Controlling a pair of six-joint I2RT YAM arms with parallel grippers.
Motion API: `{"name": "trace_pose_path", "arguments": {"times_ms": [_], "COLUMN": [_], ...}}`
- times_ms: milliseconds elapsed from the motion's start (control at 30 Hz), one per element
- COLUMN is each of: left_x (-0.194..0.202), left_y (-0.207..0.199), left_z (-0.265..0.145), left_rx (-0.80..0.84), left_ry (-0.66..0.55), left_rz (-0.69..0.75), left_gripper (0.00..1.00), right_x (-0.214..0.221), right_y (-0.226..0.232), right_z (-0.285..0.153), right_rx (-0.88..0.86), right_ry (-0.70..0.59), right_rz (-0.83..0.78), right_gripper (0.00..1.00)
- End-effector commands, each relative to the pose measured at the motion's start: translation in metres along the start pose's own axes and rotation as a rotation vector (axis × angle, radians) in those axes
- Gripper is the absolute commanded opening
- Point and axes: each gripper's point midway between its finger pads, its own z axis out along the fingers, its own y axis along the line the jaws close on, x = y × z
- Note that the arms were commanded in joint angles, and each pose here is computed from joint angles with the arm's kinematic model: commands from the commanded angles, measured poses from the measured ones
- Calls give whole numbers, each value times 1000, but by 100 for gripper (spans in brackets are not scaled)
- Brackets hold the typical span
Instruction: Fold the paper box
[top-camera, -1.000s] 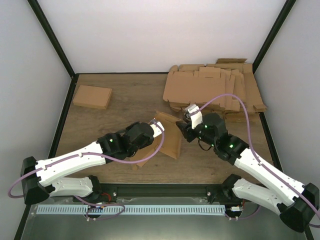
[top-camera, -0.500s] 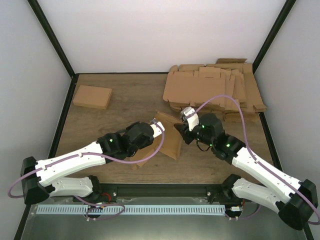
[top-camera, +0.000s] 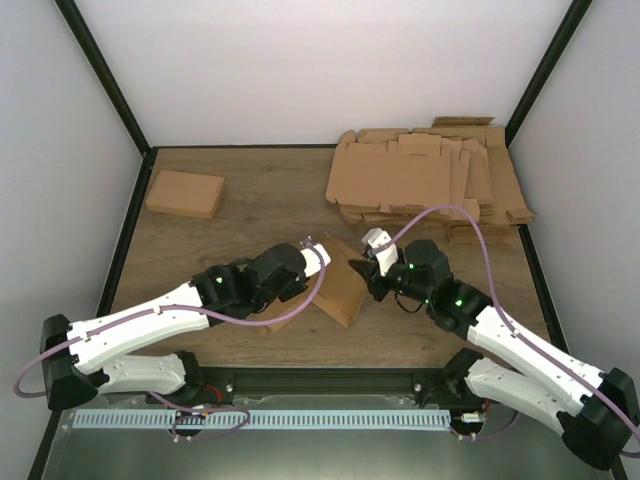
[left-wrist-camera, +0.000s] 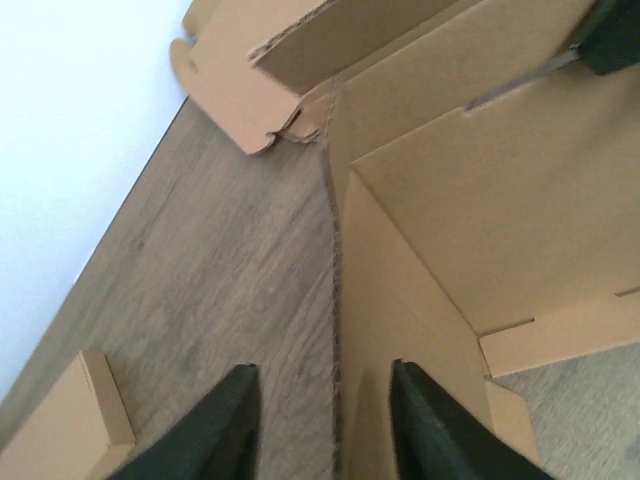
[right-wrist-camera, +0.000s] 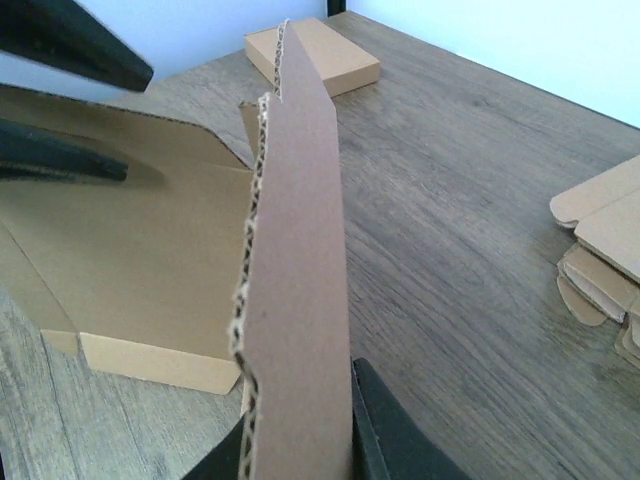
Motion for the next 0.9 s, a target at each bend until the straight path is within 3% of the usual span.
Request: {"name": "trace_pose_path", "arguments": {"times_ms": [0, 200, 400, 533, 667, 867], "left_x": [-24, -52, -69, -48, -14, 12], "left_y": [6, 37, 95, 124, 142, 132], "left_z": [-18, -39, -63, -45, -19, 3], "left_rx": [77, 168, 246, 305, 425, 659], "left_ry": [-81, -204, -331, -277, -265, -328], "left_rz": [-122, -316, -565, -718, -910, -1104], "left_gripper": [44, 71, 82, 83, 76, 69], "right_x": [-16, -16, -16, -20, -27, -31], "right_y": [10, 16, 16, 16, 16, 17], "right_z": [-4, 0, 3, 6, 5, 3], "right_rx": [-35, -21, 2, 15, 25, 26], "right_ry": [-74, -61, -44, -32, -44, -55], "right_rz": [-56, -100, -126, -136, -164, -185], "right_gripper": [12, 9, 2, 1, 1, 1]}}
